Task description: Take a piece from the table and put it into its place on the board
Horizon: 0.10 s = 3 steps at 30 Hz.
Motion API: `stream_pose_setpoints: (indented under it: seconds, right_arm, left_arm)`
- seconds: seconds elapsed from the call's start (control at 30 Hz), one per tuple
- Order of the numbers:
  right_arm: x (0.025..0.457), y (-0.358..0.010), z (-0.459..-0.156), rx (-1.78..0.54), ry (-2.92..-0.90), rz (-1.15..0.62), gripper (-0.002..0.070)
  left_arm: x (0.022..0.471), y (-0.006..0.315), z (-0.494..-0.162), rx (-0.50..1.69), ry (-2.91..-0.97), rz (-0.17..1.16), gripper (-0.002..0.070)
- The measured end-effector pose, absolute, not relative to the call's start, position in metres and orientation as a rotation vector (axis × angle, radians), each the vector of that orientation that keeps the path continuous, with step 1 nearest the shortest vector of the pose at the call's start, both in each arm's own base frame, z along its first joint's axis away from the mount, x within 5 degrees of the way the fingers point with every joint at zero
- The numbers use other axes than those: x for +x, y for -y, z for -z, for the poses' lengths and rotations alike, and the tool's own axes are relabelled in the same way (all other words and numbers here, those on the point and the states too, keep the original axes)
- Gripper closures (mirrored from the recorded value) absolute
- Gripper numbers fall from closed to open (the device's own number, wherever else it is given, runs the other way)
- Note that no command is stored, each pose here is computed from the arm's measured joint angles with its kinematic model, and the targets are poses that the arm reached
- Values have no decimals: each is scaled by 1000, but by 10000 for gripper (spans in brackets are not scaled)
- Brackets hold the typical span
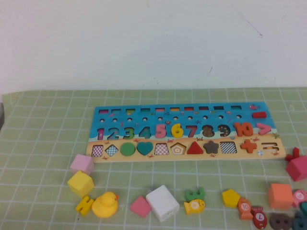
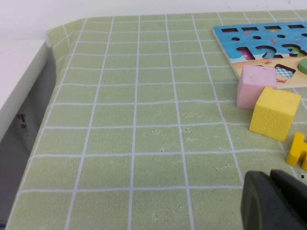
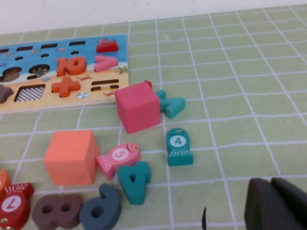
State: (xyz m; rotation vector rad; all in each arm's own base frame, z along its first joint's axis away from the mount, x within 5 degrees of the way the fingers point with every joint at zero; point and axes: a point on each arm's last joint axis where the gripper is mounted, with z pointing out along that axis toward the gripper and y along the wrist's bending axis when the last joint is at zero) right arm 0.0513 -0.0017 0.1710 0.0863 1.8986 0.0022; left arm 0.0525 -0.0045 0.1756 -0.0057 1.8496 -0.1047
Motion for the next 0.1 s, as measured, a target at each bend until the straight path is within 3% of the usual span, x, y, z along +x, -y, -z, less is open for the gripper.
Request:
stream_pose_setpoints:
  seconds: [0.1]
  right_arm:
    - [51, 2, -171, 86, -1899, -2, 678]
  left_arm:
    - [52, 4, -176, -6, -1850, 105, 677]
